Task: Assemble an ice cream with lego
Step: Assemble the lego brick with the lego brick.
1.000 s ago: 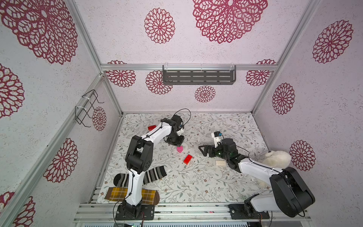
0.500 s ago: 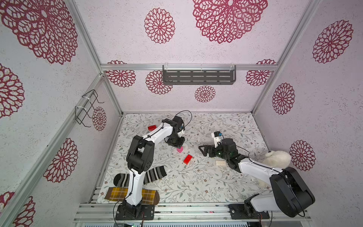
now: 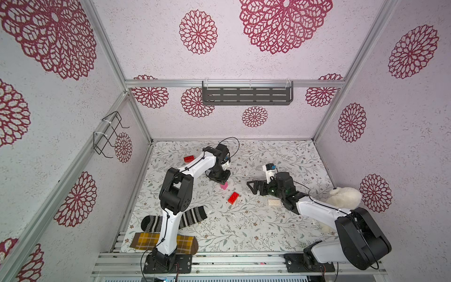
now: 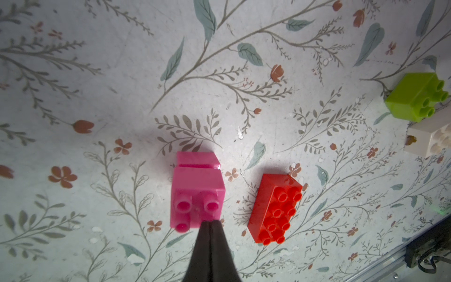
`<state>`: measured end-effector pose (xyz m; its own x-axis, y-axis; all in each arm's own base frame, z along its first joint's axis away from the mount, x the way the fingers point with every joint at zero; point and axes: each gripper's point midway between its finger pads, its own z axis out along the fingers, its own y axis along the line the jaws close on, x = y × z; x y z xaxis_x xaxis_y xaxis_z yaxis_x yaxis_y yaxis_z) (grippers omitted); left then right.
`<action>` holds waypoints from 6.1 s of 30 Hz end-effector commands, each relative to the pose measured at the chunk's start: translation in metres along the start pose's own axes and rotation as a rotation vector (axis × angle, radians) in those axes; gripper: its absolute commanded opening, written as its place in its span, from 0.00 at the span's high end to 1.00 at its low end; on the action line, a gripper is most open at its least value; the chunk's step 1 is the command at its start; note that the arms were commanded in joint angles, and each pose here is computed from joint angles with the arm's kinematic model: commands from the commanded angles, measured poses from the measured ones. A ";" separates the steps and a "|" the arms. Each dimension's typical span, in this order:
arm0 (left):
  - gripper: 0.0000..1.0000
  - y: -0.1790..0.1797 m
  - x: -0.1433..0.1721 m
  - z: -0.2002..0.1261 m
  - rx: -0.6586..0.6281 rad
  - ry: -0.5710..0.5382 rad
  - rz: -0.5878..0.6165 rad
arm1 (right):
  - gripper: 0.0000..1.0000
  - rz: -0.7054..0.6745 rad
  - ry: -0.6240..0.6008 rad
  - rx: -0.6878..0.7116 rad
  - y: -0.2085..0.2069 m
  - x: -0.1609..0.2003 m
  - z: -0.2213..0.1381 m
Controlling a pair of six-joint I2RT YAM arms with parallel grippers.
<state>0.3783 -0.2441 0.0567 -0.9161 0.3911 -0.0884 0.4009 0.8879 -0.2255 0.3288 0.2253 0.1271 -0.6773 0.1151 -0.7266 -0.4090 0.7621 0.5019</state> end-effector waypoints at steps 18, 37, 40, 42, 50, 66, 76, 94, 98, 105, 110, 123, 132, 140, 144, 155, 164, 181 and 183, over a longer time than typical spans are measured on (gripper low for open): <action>1.00 0.001 0.009 0.031 -0.047 0.165 -0.006 | 0.01 -0.014 -0.037 -0.017 0.010 -0.016 -0.003; 0.95 0.005 -0.008 0.039 0.036 0.184 -0.108 | 0.01 -0.017 -0.039 -0.016 0.011 -0.017 -0.005; 0.94 0.013 0.004 0.053 0.015 0.241 -0.119 | 0.01 -0.019 -0.041 -0.016 0.011 -0.018 -0.006; 0.93 0.021 0.013 0.063 -0.025 0.282 -0.133 | 0.01 -0.018 -0.039 -0.020 0.012 -0.017 -0.005; 0.93 0.026 0.007 0.056 -0.090 0.249 -0.149 | 0.01 -0.016 -0.039 -0.036 0.015 -0.018 -0.005; 0.54 0.004 -0.060 -0.026 -0.072 -0.098 -0.125 | 0.10 -0.028 -0.024 -0.040 0.028 -0.025 -0.004; 0.50 0.000 -0.069 -0.084 0.063 -0.278 -0.210 | 0.28 -0.042 -0.013 -0.066 0.045 -0.032 0.008; 0.98 0.090 -0.017 -0.124 0.195 -0.897 -0.707 | 1.00 -0.118 0.191 -0.028 0.069 -0.020 0.143; 0.99 0.084 -0.022 -0.108 0.224 -0.923 -0.689 | 1.00 -0.138 0.204 -0.031 0.073 -0.018 0.156; 0.98 0.053 -0.043 -0.075 0.215 -0.865 -0.574 | 1.00 -0.165 0.227 -0.001 0.073 -0.018 0.167; 0.99 0.055 -0.047 -0.053 0.241 -0.834 -0.623 | 1.00 -0.178 0.222 0.004 0.076 -0.024 0.166; 1.00 0.050 -0.051 -0.025 0.272 -0.767 -0.641 | 1.00 -0.166 0.295 0.002 0.068 -0.007 0.192; 1.00 0.042 -0.051 -0.016 0.269 -0.748 -0.629 | 1.00 -0.154 0.301 -0.018 0.068 -0.001 0.188; 1.00 0.029 -0.047 -0.012 0.320 -0.777 -0.661 | 1.00 -0.045 0.220 -0.101 0.055 0.006 0.167; 1.00 0.034 -0.043 -0.013 0.324 -0.803 -0.703 | 1.00 -0.006 0.174 -0.120 0.048 0.004 0.157; 1.00 0.013 -0.045 -0.005 0.360 -0.794 -0.688 | 1.00 0.169 0.178 -0.191 0.034 0.040 0.145; 1.00 -0.007 -0.043 -0.008 0.369 -0.813 -0.634 | 1.00 0.258 0.177 -0.168 0.012 0.067 0.144; 1.00 -0.017 -0.018 -0.022 0.258 -0.762 -0.597 | 1.00 0.261 0.307 0.008 -0.008 0.117 0.160; 1.00 -0.019 -0.017 -0.017 0.273 -0.749 -0.601 | 1.00 0.271 0.309 -0.006 -0.007 0.116 0.161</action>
<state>0.3897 -0.2619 0.0777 -0.7655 -0.4624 -0.4474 -0.0713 0.7520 -0.6553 0.3878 0.3691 0.0626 -0.7921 0.2193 -0.5696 -0.3840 0.5464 0.7443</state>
